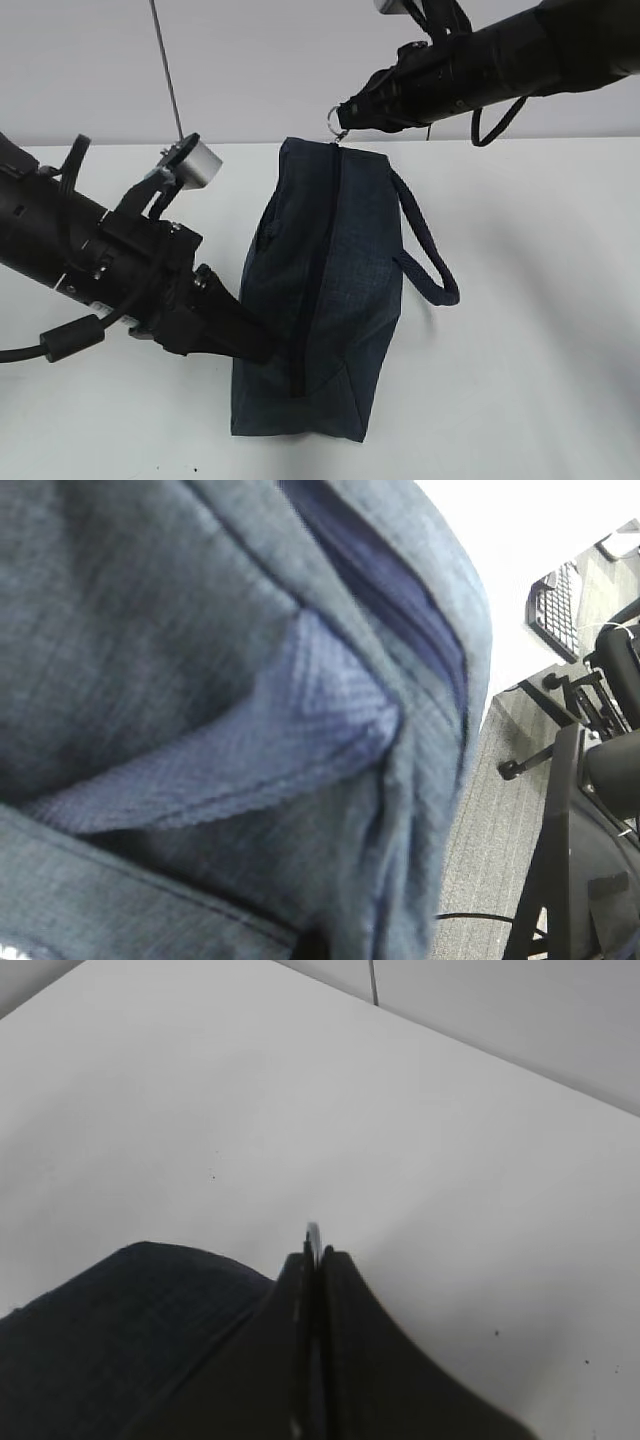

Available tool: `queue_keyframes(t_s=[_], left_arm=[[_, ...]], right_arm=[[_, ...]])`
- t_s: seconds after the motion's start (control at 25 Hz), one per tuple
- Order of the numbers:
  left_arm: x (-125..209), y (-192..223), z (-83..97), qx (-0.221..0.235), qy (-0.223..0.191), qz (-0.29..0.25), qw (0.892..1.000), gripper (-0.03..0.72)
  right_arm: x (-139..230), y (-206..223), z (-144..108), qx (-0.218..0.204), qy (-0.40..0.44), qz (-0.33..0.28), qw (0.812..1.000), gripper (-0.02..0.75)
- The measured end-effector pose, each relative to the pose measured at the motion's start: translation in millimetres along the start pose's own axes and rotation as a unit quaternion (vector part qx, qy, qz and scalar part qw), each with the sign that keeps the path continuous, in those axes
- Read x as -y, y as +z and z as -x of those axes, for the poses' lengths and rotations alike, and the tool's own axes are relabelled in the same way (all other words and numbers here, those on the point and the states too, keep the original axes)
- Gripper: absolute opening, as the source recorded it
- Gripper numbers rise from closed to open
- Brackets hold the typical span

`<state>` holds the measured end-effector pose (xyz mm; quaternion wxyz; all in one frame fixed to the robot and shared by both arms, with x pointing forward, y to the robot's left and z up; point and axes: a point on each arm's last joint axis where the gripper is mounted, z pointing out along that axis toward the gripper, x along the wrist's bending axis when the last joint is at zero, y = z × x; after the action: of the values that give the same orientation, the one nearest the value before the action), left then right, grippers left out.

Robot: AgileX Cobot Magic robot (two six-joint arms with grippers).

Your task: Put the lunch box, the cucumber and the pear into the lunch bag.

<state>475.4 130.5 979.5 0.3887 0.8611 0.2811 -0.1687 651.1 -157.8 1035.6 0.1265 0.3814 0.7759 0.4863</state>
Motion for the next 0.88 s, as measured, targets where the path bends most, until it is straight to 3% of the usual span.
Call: queue_keyframes(t_s=[0.36, 0.52, 0.6, 0.8, 0.88], left_arm=[[1, 0, 1.3, 0.007, 0.000, -0.003, 1.000, -0.006], [1, 0, 1.3, 0.007, -0.032, -0.003, 0.999, 0.027], [1, 0, 1.4, 0.008, -0.052, -0.004, 0.999, 0.106], [0, -3, 3.9, 0.005, -0.097, -0.001, 0.995, 0.432], [-3, -8, 8.5, 0.002, -0.096, 0.006, 0.995, 0.492]], right_arm=[[4, 3, 12, -0.037, 0.022, -0.012, 0.999, 0.006], [4, 2, 11, -0.048, 0.023, -0.016, 0.998, 0.006], [4, 2, 10, -0.052, 0.023, -0.017, 0.998, 0.006], [5, 2, 9, -0.059, 0.024, -0.019, 0.998, 0.006], [5, 2, 9, -0.060, 0.024, -0.020, 0.998, 0.006]])
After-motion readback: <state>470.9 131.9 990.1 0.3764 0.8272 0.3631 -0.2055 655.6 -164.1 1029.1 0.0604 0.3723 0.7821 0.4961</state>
